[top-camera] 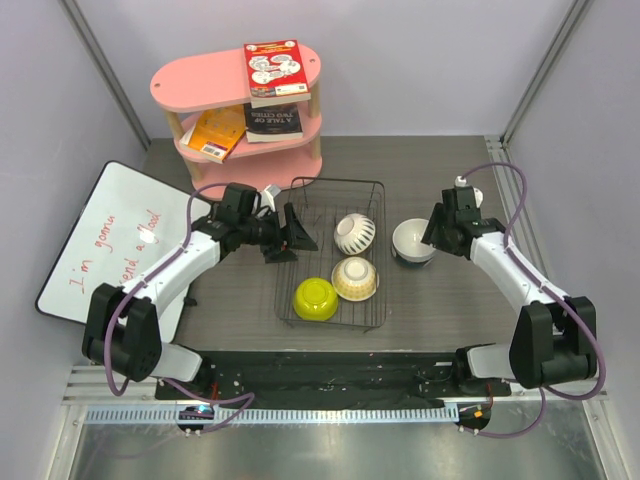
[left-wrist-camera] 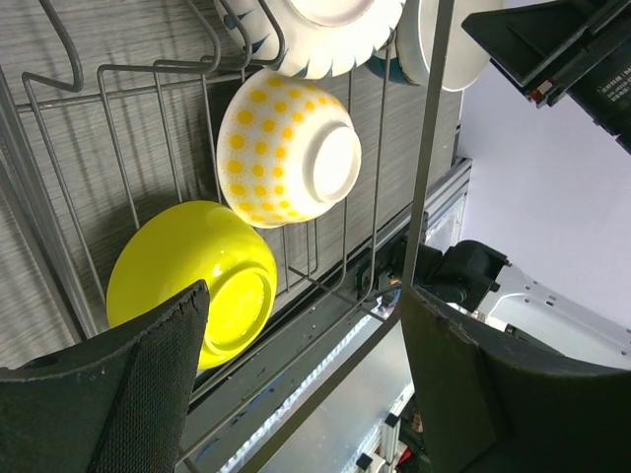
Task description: Unload the bowls from the dish rack
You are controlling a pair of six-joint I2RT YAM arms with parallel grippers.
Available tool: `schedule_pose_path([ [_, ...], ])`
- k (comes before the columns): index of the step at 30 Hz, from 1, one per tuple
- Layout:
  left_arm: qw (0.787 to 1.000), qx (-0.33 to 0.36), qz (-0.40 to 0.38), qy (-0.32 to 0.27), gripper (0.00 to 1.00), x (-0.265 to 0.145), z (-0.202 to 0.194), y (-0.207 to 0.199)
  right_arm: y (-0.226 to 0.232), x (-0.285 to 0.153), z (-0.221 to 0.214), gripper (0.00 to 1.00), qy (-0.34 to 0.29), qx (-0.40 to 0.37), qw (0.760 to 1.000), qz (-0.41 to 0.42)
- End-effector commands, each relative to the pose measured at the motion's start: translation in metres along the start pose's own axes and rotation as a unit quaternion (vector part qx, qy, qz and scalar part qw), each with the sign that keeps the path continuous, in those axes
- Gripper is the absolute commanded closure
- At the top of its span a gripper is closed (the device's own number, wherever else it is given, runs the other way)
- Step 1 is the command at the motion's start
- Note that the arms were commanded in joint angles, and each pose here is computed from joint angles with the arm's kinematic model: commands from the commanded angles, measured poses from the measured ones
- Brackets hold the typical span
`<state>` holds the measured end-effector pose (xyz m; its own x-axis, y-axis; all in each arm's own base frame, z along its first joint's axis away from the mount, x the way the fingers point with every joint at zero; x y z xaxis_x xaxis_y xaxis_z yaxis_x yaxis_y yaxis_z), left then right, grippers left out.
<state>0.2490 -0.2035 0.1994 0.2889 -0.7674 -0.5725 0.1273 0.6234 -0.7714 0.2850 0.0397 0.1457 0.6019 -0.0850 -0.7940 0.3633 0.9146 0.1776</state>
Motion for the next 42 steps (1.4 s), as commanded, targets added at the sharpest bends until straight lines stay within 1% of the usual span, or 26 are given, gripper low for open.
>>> schedule_pose_path([
  [1,1.0,0.009,-0.021,-0.01,0.22,-0.002,0.006,-0.007,0.001,-0.013,0.009,0.44,-0.029,0.001,0.999,0.013],
  [2,1.0,0.009,-0.02,-0.011,0.22,-0.002,0.006,-0.006,0.001,-0.013,0.007,0.45,-0.027,0.0,1.0,0.013],
  [4,1.0,0.009,-0.021,-0.01,0.22,-0.002,0.006,-0.007,-0.001,-0.012,0.004,0.49,-0.022,0.0,1.0,0.009],
  [6,1.0,0.01,-0.022,-0.01,0.22,-0.002,0.005,-0.007,-0.001,-0.008,0.002,0.57,-0.017,0.0,1.0,0.005],
  [11,1.0,0.011,-0.02,-0.01,0.22,-0.003,0.004,-0.007,-0.001,-0.001,-0.001,0.6,-0.004,-0.004,1.0,0.002],
  [13,1.0,0.012,-0.019,-0.012,0.22,-0.004,0.004,-0.006,-0.002,0.001,-0.002,0.75,-0.002,-0.002,1.0,-0.003],
  [14,1.0,0.01,-0.018,-0.01,0.22,-0.003,0.003,-0.005,-0.002,0.001,-0.002,0.81,-0.004,-0.001,1.0,-0.005],
  [15,1.0,0.01,-0.017,-0.008,0.22,-0.003,0.002,-0.004,-0.004,0.001,-0.002,0.85,-0.005,0.002,1.0,-0.007],
  [24,1.0,0.011,-0.018,-0.006,0.22,-0.002,0.002,-0.004,-0.003,-0.005,0.0,0.9,-0.024,0.004,1.0,0.003],
  [26,1.0,0.01,-0.018,-0.005,0.23,-0.002,0.002,-0.003,-0.003,-0.002,-0.001,0.89,-0.016,0.002,1.0,0.004],
  [28,1.0,0.013,-0.019,-0.005,0.23,-0.003,0.002,-0.004,-0.001,-0.002,-0.001,0.84,-0.012,-0.001,1.0,0.007],
  [29,1.0,0.013,-0.017,-0.005,0.22,-0.003,0.001,-0.004,-0.001,-0.002,-0.001,0.77,-0.01,-0.001,1.0,0.007],
  [31,1.0,0.014,-0.014,-0.005,0.23,-0.004,0.001,-0.003,0.0,-0.004,0.0,0.71,-0.006,-0.003,1.0,0.008],
  [32,1.0,0.016,-0.013,-0.006,0.22,-0.005,0.001,-0.003,0.0,-0.005,0.0,0.62,-0.007,-0.004,1.0,0.009],
  [34,1.0,0.016,-0.01,-0.005,0.22,-0.005,0.001,-0.003,-0.002,-0.009,0.002,0.55,-0.012,-0.004,1.0,0.005],
  [35,1.0,0.016,-0.008,-0.005,0.23,-0.005,0.0,-0.003,-0.003,-0.011,0.0,0.5,-0.01,-0.006,1.0,0.002],
  [37,1.0,0.019,-0.003,-0.011,0.22,-0.006,0.003,-0.004,-0.006,-0.02,0.004,0.48,-0.021,-0.002,1.0,-0.006],
  [38,1.0,0.012,0.011,-0.007,0.23,-0.008,0.002,-0.002,-0.007,-0.024,0.003,0.43,-0.02,-0.001,1.0,-0.007],
  [39,0.999,0.033,0.031,-0.023,0.23,-0.01,0.012,-0.007,-0.008,-0.03,0.003,0.38,-0.019,-0.003,1.0,-0.004],
  [40,0.997,0.046,0.051,-0.031,0.23,-0.013,0.017,-0.01,-0.008,-0.038,0.005,0.38,-0.031,0.001,1.0,0.003],
  [41,0.995,0.048,0.089,-0.018,0.23,-0.018,0.012,-0.008,-0.009,-0.044,0.005,0.37,-0.033,0.0,0.999,0.005],
  [42,0.99,0.082,0.114,-0.019,0.23,-0.019,0.012,-0.013,-0.01,-0.049,0.007,0.37,-0.039,0.0,0.999,0.007],
])
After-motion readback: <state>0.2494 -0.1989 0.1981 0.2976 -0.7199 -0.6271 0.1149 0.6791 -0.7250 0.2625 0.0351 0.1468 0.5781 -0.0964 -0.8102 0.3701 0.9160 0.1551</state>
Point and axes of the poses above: each gripper's point midway between its finger pads, its own x axis out along the fingers, its own y axis along the line the jaws close on, z = x × y, the point moved 6 cm from there along -x, back along the fingers, and after that the axes turned 3 degrees about x, right-handed, at the moved point
